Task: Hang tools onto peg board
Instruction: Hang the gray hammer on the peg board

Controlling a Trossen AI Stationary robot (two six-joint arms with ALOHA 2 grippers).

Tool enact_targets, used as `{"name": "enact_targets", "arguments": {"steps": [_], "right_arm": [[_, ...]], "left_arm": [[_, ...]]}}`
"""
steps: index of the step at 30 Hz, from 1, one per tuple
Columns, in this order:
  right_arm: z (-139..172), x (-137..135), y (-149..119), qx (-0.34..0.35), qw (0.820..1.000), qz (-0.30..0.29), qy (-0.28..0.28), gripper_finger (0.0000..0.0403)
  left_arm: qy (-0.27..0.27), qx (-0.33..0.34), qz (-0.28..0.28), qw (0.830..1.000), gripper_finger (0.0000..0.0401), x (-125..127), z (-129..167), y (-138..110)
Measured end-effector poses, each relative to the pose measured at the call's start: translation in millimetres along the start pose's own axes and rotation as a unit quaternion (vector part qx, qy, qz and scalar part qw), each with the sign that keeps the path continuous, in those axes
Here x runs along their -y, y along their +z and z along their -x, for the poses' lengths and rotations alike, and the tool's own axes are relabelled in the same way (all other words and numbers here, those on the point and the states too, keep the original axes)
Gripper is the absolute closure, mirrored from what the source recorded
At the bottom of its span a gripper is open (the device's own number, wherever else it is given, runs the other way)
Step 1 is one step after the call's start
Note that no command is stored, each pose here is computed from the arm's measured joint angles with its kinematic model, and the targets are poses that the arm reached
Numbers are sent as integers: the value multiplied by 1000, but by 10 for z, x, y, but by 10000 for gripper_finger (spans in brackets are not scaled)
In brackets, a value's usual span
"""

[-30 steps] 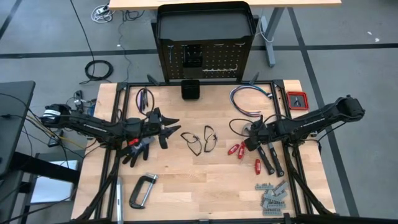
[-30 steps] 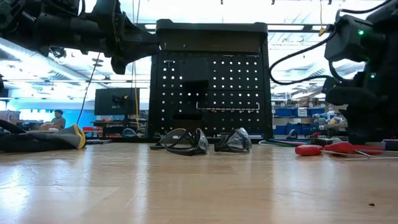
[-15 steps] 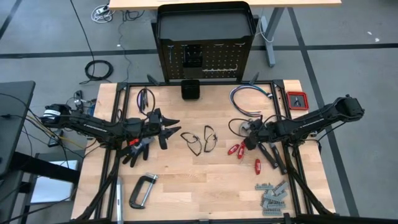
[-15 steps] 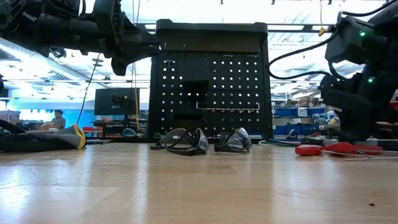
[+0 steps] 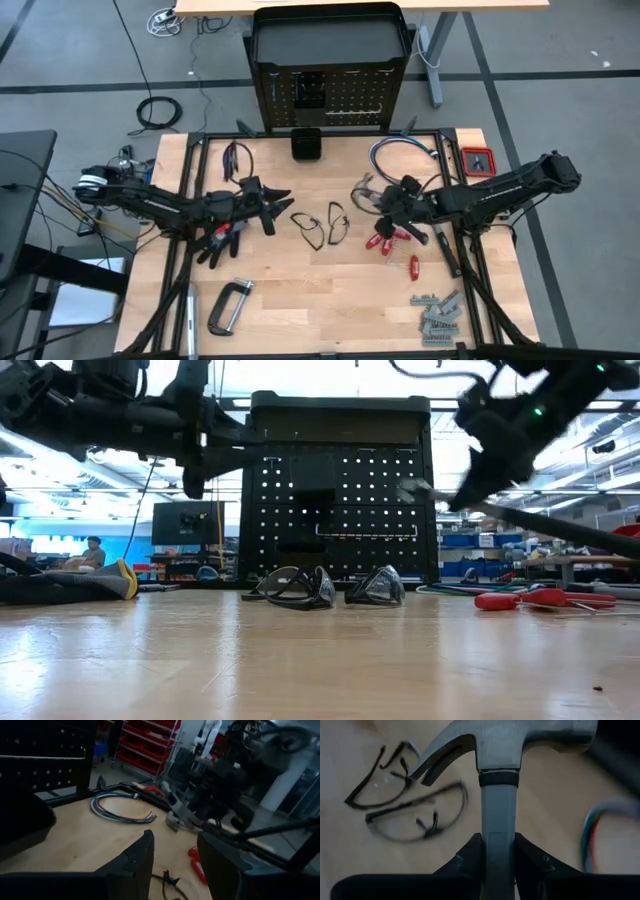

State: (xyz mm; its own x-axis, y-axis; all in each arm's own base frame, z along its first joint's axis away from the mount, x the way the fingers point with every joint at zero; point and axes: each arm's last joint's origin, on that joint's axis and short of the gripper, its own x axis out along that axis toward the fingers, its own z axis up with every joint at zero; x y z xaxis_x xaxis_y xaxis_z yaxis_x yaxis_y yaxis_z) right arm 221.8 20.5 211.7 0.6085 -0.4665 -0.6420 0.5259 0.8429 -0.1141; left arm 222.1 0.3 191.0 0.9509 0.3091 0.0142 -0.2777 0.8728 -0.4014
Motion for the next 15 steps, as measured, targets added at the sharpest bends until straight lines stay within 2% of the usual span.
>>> {"name": "enact_targets", "arguments": {"steps": [6,10,15], "right_arm": [[-149,-280,302,60,984,161,-48,312],[-308,-480,463,51,960,269,-61,312],[-468,-657,543,31,932,350,-86,312]], "left_arm": [[-32,-22,20,999,243,45,-260,-89],[-36,-31,23,999,243,123,-498,-129],[-27,-34,31,999,243,118,-607,-133]]}}
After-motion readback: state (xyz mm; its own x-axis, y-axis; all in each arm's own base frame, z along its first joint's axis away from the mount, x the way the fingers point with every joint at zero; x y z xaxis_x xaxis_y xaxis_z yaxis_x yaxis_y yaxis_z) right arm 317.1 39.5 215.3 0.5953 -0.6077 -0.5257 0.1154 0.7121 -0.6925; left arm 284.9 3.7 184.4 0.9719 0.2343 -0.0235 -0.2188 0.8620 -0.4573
